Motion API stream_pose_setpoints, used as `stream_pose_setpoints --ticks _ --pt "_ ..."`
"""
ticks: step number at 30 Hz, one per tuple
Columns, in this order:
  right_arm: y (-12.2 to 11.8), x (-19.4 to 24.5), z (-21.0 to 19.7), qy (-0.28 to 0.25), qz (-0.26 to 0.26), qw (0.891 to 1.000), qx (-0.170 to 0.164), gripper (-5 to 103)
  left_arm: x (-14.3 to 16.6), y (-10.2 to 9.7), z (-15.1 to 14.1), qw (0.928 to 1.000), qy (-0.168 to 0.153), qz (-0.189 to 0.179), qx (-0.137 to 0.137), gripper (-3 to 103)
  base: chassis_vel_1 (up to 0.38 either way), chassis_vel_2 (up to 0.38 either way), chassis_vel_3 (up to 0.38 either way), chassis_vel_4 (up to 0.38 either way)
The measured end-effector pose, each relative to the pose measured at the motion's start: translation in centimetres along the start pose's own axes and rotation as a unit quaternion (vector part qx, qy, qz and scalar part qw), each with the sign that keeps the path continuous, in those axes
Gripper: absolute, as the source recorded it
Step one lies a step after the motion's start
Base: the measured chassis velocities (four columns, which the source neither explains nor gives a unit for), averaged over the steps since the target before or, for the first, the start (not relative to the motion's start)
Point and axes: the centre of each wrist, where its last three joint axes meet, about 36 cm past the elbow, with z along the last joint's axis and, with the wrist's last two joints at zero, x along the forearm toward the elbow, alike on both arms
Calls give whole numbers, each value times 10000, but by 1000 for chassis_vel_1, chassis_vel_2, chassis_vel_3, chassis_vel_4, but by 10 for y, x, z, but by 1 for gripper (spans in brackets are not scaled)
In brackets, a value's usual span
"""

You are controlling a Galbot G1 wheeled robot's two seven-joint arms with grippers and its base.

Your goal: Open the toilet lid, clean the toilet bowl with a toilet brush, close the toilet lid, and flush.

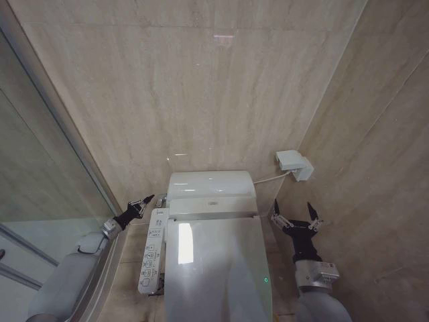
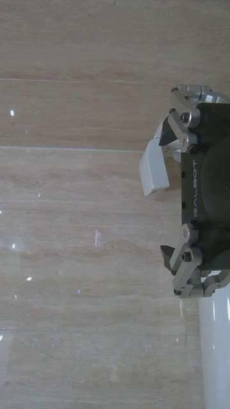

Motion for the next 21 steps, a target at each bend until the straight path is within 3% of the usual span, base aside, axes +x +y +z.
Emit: stream_pose_setpoints --ticks 21 --pt "0 0 0 0 0 10000 0 100 1 -13 4 9993 -75 363 46 0 0 0 0 0"
